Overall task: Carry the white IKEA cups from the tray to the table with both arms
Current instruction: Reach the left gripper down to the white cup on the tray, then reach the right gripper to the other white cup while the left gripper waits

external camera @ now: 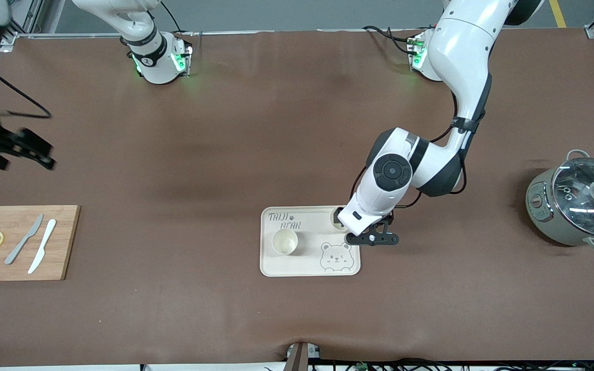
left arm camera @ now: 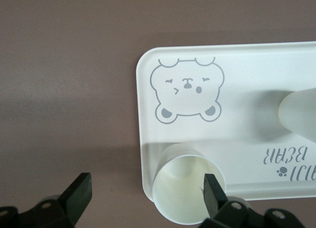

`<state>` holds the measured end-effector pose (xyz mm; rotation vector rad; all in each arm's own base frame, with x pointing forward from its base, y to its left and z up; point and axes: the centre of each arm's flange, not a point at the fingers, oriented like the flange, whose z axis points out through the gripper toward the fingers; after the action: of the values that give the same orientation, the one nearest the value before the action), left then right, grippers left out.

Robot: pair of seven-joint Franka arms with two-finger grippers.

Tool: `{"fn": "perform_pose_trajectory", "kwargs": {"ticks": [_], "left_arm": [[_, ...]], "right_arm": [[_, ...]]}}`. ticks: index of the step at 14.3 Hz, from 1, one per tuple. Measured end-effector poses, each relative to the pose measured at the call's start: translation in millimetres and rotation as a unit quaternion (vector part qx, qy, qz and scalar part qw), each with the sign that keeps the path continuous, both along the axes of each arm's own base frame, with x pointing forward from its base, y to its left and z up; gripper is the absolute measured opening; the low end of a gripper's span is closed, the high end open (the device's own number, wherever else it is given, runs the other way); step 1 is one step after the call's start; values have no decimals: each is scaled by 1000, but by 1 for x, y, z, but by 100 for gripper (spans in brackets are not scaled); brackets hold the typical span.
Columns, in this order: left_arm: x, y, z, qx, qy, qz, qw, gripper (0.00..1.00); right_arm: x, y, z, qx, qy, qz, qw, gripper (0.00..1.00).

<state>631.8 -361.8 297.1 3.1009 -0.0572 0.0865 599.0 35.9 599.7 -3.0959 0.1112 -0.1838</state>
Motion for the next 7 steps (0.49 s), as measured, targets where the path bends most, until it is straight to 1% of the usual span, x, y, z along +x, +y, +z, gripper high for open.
{"fn": "perform_pose_trajectory", "kwargs": {"ticks": [1,2,4,5,7], "left_arm": [[0,1,-2,1,1,0,1000,100],[-1,1,-6,0,0,0,1000,100],[-4,2,-20,-4,-6,0,1000,100],[-7,2,-27,-5,-7,3,1000,100],[-13,1,-38,-3,-4,3,1000,100]], "right_arm": [[14,23,-18,9,9,-15,1000,100],[28,48,-37,19,10,-26,999,100],[51,97,-72,36,0,-39,999,100],[58,121,-89,43,-7,-48,998,100],[67,161,-116,54,-18,-65,996,100]]}}
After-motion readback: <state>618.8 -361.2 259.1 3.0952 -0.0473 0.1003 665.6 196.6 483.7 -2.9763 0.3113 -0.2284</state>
